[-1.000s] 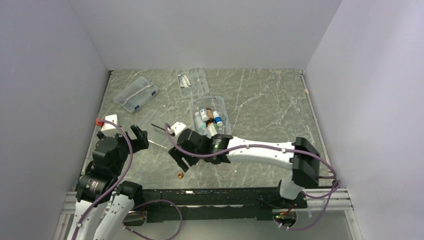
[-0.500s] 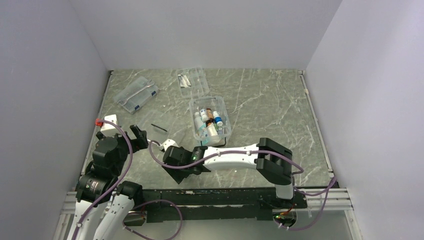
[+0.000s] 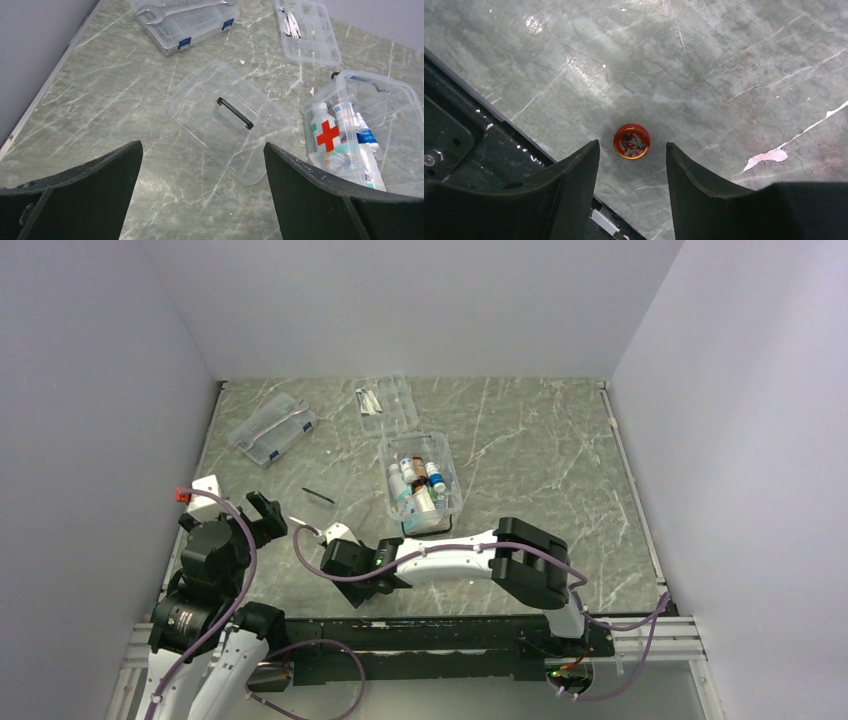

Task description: Organize the medicine kit

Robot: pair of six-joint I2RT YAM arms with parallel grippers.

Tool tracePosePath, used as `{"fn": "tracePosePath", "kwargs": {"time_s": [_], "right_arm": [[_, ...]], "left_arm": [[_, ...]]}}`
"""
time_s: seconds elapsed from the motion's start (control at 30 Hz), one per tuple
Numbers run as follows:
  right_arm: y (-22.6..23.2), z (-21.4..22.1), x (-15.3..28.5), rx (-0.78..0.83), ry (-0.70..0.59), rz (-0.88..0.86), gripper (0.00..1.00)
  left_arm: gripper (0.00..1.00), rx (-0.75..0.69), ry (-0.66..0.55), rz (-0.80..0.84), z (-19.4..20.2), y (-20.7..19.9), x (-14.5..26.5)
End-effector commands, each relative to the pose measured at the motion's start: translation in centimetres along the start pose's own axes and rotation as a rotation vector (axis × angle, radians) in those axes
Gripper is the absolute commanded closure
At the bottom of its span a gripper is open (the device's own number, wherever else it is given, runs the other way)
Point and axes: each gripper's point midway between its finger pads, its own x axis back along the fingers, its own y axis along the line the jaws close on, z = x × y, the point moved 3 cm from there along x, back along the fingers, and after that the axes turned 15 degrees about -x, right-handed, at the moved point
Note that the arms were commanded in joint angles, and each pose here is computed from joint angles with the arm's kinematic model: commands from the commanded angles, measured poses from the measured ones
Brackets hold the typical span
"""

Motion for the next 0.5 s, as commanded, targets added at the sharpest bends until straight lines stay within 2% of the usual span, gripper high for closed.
{"fn": "tracePosePath", "kwargs": {"time_s": [0.0, 0.1, 0.47], "right_arm": [[1.28, -1.34, -0.05, -0.025, -0.051, -0.011, 0.47], [1.1, -1.21, -0.38, -0.026, -0.047, 0.0, 0.49], [1.02, -0.55, -0.99, -0.017, -0.029, 0.019, 0.65]], "left_arm": [[0.01, 0.047, -0.049, -0.054, -1.49, 0.93, 0.7], [0.01, 0.046, -0.048, -0.055, -1.47, 0.92, 0.67], [0.01, 0.047, -0.049, -0.049, -1.5, 0.83, 0.67]]}}
